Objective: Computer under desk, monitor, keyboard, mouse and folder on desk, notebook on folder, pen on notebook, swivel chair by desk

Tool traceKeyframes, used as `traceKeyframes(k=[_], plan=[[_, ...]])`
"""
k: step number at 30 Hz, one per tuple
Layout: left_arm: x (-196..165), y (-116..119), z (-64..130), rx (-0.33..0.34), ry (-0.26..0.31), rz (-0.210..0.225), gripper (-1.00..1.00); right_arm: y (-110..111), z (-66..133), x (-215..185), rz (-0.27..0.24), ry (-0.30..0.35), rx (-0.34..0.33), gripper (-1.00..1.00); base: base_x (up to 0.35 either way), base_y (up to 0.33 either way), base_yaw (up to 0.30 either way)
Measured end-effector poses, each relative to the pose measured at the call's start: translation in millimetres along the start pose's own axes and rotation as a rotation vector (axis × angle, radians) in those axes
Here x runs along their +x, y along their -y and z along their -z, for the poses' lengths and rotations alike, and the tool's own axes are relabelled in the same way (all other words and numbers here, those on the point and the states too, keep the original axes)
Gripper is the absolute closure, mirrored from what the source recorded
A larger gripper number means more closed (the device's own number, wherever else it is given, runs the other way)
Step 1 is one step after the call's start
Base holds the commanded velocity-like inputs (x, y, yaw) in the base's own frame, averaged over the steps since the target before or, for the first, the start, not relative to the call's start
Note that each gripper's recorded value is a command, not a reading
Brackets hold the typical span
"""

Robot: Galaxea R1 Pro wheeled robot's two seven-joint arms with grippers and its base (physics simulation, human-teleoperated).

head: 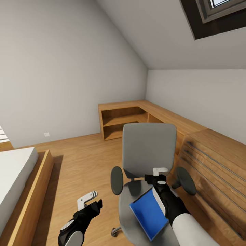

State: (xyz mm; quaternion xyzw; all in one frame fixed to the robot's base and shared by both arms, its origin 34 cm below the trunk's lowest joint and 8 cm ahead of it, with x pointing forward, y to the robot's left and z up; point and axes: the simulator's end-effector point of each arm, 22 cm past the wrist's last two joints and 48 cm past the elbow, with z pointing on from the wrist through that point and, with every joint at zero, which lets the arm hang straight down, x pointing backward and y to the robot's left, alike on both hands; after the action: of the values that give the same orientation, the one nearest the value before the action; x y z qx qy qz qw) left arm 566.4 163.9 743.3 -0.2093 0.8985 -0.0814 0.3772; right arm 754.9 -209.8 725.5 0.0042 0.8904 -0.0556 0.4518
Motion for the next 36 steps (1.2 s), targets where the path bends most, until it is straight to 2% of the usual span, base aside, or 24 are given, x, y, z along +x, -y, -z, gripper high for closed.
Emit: traceKeyframes(k=[9,17,23,36], plan=[[0.1,0.1,0.0,0.000,0.000,0.000,-1.00,-0.4,-1.0,3.1,0.002,-0.006,0.000,-1.00,0.079,0.024,0.000],[0.7,0.8,0.0,0.002,-0.002,-0.001,-1.00,0.8,-9.2,14.4,0.015,-0.053,0.003,-1.00,0.125,0.002,0.000],[0.5,0.9,-0.1,0.002,-0.002,0.001,-1.00,2.9,-12.0,15.4,0.015,-0.065,0.006,-1.00,0.015,0.000,0.000],[16.5,-6.2,-15.0,0.002,-0.002,0.001,-1.00,4.1,-25.5,32.3,0.012,-0.067,0.011,-1.00,0.001,0.000,0.000]])
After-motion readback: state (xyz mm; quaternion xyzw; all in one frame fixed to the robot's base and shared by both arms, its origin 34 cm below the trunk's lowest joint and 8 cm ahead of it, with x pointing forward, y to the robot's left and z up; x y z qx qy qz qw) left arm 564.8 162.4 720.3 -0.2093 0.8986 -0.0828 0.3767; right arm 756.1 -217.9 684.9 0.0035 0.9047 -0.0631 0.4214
